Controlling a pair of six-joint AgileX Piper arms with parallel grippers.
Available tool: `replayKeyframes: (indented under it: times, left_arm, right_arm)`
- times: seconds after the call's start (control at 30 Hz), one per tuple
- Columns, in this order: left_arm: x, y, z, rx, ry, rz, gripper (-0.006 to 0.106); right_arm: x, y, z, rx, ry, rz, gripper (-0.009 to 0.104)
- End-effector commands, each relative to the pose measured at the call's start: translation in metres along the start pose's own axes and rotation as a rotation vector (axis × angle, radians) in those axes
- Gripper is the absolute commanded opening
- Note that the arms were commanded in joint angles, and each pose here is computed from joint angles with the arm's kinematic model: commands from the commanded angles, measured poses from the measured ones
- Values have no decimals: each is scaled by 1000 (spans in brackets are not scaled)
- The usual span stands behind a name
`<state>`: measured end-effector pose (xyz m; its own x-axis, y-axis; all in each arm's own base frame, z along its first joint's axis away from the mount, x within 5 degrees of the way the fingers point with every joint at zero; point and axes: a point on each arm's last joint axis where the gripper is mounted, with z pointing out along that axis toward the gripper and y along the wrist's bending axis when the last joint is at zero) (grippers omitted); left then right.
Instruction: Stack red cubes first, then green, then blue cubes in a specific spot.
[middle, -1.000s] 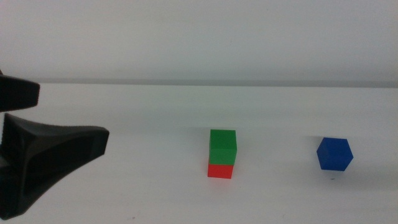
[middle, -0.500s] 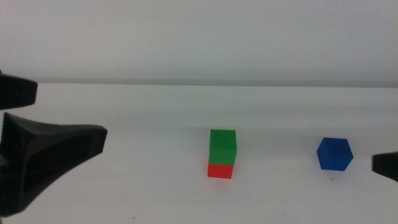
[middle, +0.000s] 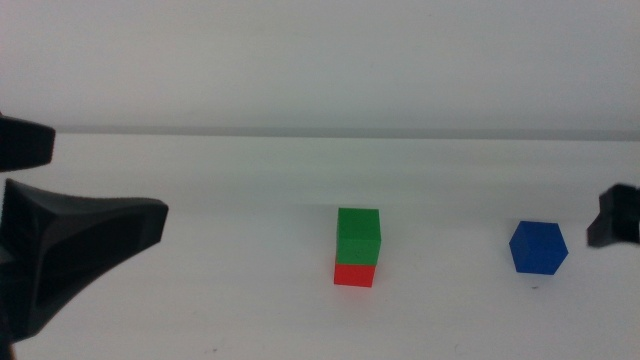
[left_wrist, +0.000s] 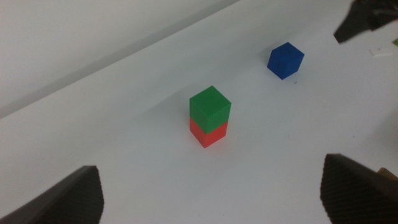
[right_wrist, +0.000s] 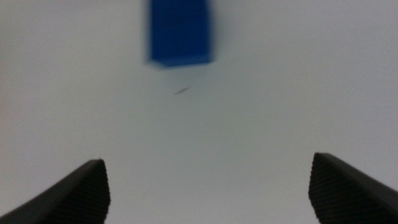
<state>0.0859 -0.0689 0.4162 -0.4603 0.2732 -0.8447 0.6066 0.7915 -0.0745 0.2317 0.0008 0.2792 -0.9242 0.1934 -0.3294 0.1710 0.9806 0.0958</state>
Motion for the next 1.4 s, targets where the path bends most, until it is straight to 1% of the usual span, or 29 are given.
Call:
replayKeyframes:
  times: [0.0,0.2,0.33,0.47,0.6,0.77,0.9,1.03,1.37]
  left_arm:
    - [-1,0,-1,-2,-19,-1,94]
    - [-1,1,-1,-8,-19,3,94]
    - [-1,1,-1,-8,-19,3,94]
    - [-1,1,-1,-8,-19,3,94]
    - [-1,1,-1,-8,-19,3,94]
    - [-1,1,-1,-8,-19,3,94]
    - [-1,1,-1,-8,-19,3,94]
    - [-1,1,-1,-8,-19,3,94]
    - [-1,1,-1,-8,-19,3,94]
  right_arm:
    - [-21,-7,9,101,13,32,85]
    - [-53,-7,46,163,92,35,85]
    - [-64,-6,66,173,133,34,82]
    - [-65,3,75,169,146,3,82]
    - [-66,19,77,145,110,-38,82]
    - [-66,30,92,124,113,-37,82]
    - [-67,33,108,111,129,-31,82]
    - [-67,32,120,119,142,-38,82]
    - [-69,33,138,120,138,-48,82]
